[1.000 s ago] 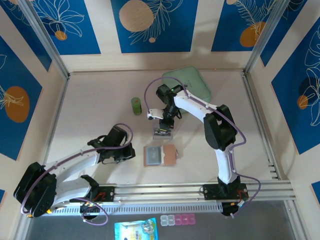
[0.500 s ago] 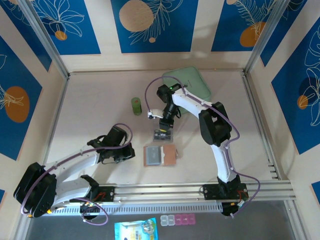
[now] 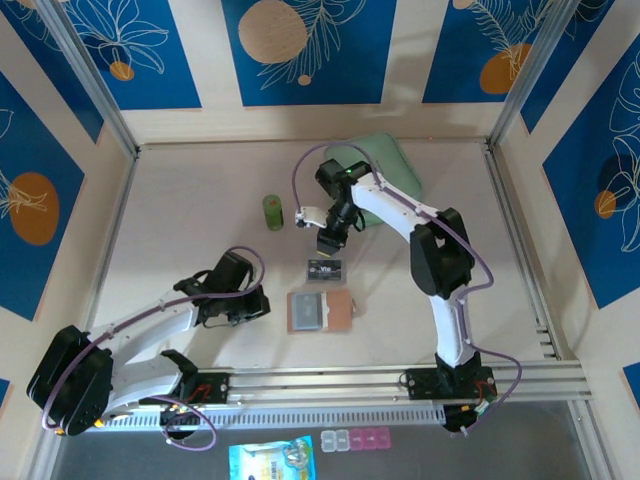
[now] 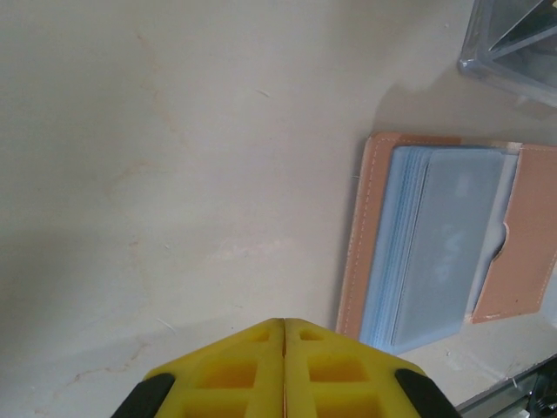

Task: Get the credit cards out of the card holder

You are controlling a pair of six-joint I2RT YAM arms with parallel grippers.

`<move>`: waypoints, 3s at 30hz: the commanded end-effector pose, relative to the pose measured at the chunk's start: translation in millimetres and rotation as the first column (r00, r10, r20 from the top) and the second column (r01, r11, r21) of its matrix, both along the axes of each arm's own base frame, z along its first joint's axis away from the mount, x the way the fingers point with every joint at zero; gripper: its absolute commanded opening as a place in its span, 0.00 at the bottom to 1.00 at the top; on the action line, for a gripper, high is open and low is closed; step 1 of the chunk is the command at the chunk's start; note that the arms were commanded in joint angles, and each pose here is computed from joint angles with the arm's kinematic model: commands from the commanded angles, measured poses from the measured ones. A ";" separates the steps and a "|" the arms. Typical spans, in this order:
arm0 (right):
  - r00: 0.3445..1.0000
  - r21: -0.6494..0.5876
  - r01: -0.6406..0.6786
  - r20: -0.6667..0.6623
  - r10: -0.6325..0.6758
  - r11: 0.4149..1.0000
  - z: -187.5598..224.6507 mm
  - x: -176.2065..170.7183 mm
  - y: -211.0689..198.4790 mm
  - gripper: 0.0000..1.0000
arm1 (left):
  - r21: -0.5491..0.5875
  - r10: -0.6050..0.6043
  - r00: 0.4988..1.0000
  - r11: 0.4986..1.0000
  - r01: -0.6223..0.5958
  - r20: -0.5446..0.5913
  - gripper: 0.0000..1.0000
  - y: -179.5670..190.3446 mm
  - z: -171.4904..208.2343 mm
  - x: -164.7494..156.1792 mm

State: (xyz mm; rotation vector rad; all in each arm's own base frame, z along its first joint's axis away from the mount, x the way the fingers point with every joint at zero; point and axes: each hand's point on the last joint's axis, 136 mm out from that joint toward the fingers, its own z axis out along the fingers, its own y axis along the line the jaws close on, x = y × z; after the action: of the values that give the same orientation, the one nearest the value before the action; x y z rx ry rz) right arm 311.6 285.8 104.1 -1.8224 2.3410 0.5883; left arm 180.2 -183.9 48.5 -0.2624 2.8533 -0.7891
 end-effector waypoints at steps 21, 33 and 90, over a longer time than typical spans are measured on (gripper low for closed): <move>0.408 -0.086 0.901 -0.164 -0.898 0.425 -31.5 -68.2 6.6 0.34 | -0.095 -0.064 0.998 0.994 0.062 -0.020 0.08 -39.8 5.2 15.5; 0.305 -0.128 0.944 -0.006 -0.952 0.303 -59.8 -49.6 -7.0 0.45 | -0.094 -0.070 0.997 0.993 0.068 -0.019 0.08 -45.5 5.1 15.9; 0.335 -0.197 0.845 -0.530 -0.779 0.498 -53.2 -133.7 43.9 0.34 | 0.063 -0.102 0.989 0.992 0.109 -0.105 0.02 -41.5 -37.3 -13.9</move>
State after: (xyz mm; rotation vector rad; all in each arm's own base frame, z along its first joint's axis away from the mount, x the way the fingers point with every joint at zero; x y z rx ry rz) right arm 182.8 323.7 52.3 -0.1443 3.0094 1.0897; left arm 173.4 -237.7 19.8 -0.1547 2.9624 -0.8225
